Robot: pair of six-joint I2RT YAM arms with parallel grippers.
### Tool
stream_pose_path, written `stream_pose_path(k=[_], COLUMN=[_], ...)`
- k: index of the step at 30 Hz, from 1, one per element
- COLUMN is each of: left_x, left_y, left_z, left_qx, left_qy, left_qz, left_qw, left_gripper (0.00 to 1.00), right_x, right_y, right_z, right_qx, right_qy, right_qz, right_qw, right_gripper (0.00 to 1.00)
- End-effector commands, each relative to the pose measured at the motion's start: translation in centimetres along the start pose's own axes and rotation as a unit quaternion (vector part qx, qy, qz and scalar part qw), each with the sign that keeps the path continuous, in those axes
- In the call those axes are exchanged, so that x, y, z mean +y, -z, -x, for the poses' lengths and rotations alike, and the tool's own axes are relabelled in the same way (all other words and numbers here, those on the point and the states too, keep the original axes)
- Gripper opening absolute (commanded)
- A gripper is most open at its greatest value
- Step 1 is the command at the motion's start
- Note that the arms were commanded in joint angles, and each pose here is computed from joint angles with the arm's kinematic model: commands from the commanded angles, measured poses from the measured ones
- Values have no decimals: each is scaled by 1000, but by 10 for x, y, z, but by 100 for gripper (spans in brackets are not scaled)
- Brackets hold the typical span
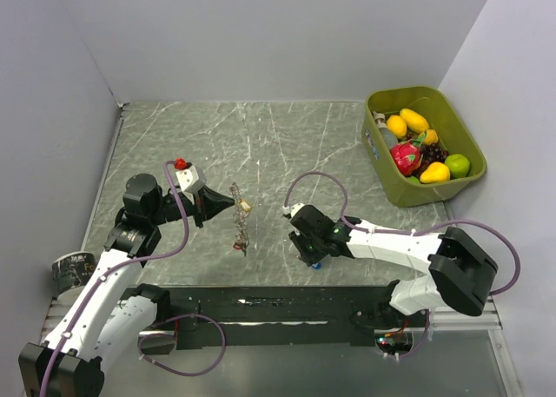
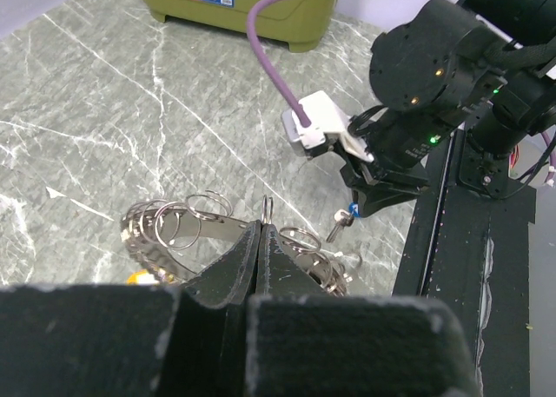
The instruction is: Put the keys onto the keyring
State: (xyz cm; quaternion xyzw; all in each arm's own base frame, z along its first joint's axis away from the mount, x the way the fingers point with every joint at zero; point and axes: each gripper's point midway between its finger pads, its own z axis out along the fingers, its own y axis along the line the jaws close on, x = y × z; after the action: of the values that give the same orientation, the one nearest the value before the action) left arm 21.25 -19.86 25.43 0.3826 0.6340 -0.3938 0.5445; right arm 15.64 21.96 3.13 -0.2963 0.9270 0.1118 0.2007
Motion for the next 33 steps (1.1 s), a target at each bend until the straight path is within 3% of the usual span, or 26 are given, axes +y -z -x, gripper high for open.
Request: stream_pose_path(k=[1, 5, 9, 10, 33], left_x=[-3, -3, -3, -3, -13], left_y=[0, 0, 0, 1, 0], left_z=[32, 32, 32, 32, 32], left_qx=[-33, -32, -32, -33, -37], left_qy=[-48, -47, -48, -48, -52], left_qz=[-8, -8, -8, -7, -39], left_qw=[998, 998, 998, 998, 997], left_gripper=[1, 1, 1, 1, 1], right_x=[11, 12, 9, 9, 13], right_y=[0, -3, -3, -3, 62], right_z=[19, 19, 19, 20, 71], right_qx=[-16, -11, -12, -13, -175], right_qy=[-2, -1, -3, -2, 14], right_qz=[12, 12, 6, 5, 36], right_qw=[1000, 1000, 1000, 1000, 984], right_gripper=[31, 22, 1, 0, 0])
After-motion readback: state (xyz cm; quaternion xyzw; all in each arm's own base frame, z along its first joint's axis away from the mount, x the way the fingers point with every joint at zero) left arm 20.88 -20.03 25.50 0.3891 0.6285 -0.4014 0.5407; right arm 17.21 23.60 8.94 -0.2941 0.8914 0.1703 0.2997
